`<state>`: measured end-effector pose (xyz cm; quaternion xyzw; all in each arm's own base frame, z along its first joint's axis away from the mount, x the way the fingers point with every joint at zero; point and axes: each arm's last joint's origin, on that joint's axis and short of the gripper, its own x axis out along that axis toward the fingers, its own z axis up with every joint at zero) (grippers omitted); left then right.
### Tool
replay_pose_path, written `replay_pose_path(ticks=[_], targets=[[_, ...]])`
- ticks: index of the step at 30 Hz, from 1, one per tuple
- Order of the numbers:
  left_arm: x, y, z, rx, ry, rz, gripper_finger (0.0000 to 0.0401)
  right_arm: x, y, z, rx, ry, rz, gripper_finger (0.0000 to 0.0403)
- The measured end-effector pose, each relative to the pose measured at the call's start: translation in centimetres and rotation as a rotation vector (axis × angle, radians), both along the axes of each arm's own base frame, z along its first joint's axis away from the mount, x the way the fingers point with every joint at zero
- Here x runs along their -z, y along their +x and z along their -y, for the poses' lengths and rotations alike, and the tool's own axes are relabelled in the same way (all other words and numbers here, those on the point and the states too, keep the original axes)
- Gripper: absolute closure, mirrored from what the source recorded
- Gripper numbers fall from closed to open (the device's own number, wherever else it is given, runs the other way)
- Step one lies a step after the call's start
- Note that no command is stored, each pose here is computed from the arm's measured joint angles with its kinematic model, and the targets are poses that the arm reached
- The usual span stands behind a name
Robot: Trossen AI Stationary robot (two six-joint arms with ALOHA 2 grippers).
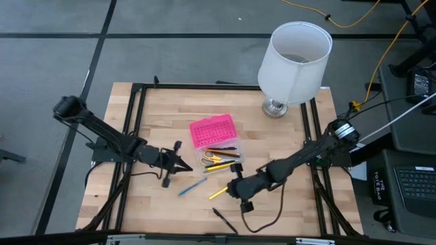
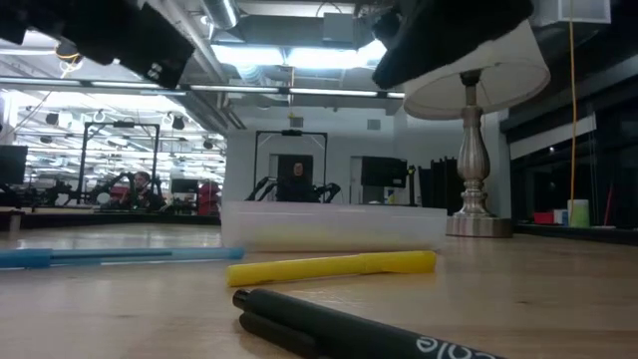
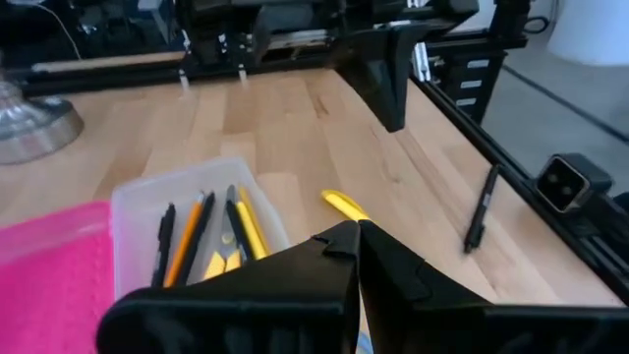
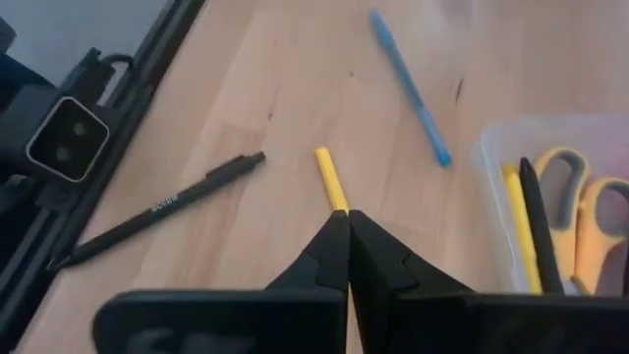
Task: Pick & place school supplies into a supply box
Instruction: Put the yellow pen into the pink supply box
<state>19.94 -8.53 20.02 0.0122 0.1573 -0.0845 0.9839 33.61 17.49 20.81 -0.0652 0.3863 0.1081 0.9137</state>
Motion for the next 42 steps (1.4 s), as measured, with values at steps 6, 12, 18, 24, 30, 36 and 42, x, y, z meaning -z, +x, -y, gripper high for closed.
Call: replay_pose_path(ticks=[6,12,18,24,30,36,42], targets=[[0.9,-1.0,-0.4,-0.016,-0.047,-0.027,0.0398,0.1,1.7,-0.9,0.001,-0.072,-0.136,0.0384],[1.1,-0.9,-0.5,-0.032,-0.038,-0.034,0.0397,1.1,3.4,-1.5,-0.002,-0.111,-0.198,0.034],[1.1,-0.9,-0.5,-0.036,-0.036,-0.033,0.0397,2.0,3.8,-1.3,-0.025,-0.147,-0.222,0.0292],[1.1,-0.9,-0.5,-0.036,-0.035,-0.032,0.0397,2.0,4.3,-0.5,0.003,-0.138,-0.22,0.0269],[1.0,-0.9,-0.5,-0.036,-0.037,-0.031,0.0397,2.9,4.8,0.2,0.025,-0.115,-0.248,0.0267],[1.0,-0.9,-0.5,-0.036,-0.037,-0.029,0.0397,3.7,4.9,0.1,0.015,-0.117,-0.271,0.0267],[1.1,-0.9,-0.5,-0.036,-0.034,-0.036,0.0397,5.3,5.4,-0.2,0.004,-0.105,-0.286,0.0267]])
